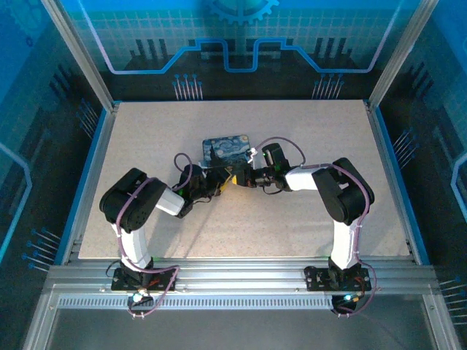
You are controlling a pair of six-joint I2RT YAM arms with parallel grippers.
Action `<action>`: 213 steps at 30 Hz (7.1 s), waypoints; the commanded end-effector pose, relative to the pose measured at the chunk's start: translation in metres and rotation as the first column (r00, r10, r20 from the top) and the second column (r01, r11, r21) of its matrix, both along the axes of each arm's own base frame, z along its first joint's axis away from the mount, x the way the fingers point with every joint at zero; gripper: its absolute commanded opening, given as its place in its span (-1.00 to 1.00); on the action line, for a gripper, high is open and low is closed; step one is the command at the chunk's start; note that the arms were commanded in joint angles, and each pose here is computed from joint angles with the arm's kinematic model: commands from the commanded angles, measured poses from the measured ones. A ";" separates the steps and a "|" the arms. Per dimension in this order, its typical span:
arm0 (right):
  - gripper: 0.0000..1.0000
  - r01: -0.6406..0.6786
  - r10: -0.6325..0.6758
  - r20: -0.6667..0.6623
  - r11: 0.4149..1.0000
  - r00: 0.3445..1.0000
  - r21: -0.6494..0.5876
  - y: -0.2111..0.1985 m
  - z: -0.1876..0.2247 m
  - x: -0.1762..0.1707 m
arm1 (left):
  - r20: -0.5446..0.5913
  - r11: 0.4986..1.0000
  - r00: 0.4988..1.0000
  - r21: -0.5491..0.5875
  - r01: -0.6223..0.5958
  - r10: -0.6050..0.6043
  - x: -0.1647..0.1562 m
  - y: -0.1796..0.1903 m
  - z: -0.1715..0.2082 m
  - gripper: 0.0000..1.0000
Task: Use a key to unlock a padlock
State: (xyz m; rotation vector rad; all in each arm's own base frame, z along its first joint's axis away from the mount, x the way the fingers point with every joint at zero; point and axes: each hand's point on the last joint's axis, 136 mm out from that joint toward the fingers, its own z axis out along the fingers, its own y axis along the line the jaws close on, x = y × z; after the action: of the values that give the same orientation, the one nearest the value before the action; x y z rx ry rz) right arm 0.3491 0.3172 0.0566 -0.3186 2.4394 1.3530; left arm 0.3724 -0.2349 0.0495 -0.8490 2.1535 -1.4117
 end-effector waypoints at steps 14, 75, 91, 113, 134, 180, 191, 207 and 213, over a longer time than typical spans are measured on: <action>-0.66 0.002 -0.003 0.010 0.994 1.000 0.114 0.011 0.026 0.002 | 0.053 1.000 0.999 -0.020 -0.011 0.012 0.011 -0.006 0.014 -0.71; -0.14 0.108 0.754 0.650 0.641 0.098 -0.760 0.009 0.038 -0.012 | 0.018 0.997 1.000 -0.080 0.013 -0.012 0.000 -0.010 0.061 -1.00; -0.74 0.177 0.730 0.670 0.648 0.135 -0.741 0.006 0.038 0.003 | 0.011 0.997 1.000 -0.080 0.014 -0.013 -0.002 -0.010 0.059 -1.00; -1.00 0.203 0.611 0.735 0.712 0.294 -0.672 0.001 0.042 0.007 | 0.011 0.997 1.000 -0.070 0.016 -0.015 -0.003 -0.011 0.058 -1.00; -1.00 0.083 0.153 0.677 0.950 0.720 -0.302 0.015 0.043 0.001 | 0.000 0.999 1.000 -0.042 0.022 -0.022 -0.005 -0.014 0.052 -1.00; -0.59 0.242 -0.229 0.130 0.966 0.965 -0.091 -0.050 -0.001 0.011 | 0.045 0.964 0.998 0.263 -0.046 0.036 -0.005 0.062 0.066 0.30; -0.15 0.260 -0.227 0.304 0.963 0.925 -0.072 -0.061 0.024 0.019 | 0.037 0.939 0.999 0.340 -0.044 0.033 0.003 0.090 0.065 0.43; 0.47 0.156 -0.174 0.314 0.984 0.933 0.082 -0.044 0.043 0.029 | -0.026 0.922 0.996 0.377 0.086 -0.083 0.052 0.085 0.044 0.48; 0.56 0.155 -0.178 0.300 0.983 0.937 0.098 -0.041 0.046 0.032 | -0.053 0.918 0.994 0.381 0.104 -0.091 0.061 0.082 0.029 0.39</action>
State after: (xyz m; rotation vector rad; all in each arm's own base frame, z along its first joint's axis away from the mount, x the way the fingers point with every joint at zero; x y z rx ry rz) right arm 0.3702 0.2735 0.0879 -0.2706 2.1583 1.1802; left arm 0.4332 -0.1494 0.0826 -0.6596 2.3801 -0.9563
